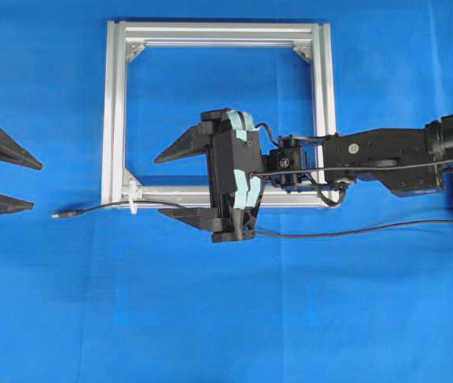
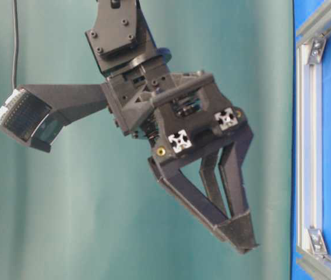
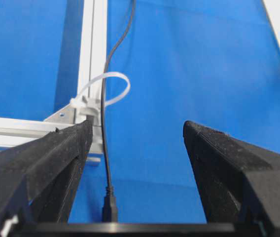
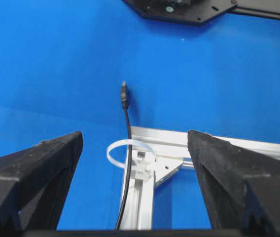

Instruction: Insert the wire through the string loop located on the left side.

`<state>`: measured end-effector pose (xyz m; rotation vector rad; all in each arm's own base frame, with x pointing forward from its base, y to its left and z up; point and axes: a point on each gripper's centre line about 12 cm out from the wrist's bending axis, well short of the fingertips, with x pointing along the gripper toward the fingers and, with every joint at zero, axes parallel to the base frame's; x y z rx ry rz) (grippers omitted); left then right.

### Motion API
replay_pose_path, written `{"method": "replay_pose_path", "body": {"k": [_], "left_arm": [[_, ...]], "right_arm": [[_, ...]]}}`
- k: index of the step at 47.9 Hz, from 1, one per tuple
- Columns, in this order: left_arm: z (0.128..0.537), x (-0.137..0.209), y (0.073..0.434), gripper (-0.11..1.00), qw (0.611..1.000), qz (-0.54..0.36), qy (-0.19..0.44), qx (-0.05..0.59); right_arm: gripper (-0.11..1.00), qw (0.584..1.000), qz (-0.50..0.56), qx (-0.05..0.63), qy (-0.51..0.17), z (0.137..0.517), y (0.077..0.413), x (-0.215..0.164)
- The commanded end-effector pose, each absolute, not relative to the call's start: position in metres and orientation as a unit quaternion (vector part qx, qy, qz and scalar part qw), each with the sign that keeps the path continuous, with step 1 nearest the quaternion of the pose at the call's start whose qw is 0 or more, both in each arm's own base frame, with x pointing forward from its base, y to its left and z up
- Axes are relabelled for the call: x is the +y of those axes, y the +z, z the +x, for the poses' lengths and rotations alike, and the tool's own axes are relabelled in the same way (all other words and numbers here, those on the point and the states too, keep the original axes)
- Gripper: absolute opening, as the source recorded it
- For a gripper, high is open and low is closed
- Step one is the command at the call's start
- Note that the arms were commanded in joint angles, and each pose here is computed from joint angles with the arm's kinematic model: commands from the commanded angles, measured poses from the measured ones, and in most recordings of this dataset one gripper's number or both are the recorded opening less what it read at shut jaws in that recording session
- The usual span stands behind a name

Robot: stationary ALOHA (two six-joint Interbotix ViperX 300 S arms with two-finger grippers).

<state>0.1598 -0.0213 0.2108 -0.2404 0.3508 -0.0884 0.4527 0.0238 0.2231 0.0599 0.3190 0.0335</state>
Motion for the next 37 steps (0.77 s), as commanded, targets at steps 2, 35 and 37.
{"method": "replay_pose_path", "body": {"k": [2,35,37], "left_arm": [[0.1627,-0.0204,0.2199,0.68,0.979,-0.119,-0.042,0.162],[0.1628,-0.0199,0.2199,0.68,0.979,-0.119,-0.040,0.162],[0.1629,-0.0199,0.2205,0.68,0.979,-0.119,-0.040,0.161]], "right_arm": [[0.88,0.990,0.029,0.136,0.019,0.4518,0.2419,0.0252],[0.88,0.989,0.029,0.147,0.019,0.4489,0.2382,0.0244],[0.88,0.989,0.029,0.147,0.019,0.4491,0.2386,0.0244]]}}
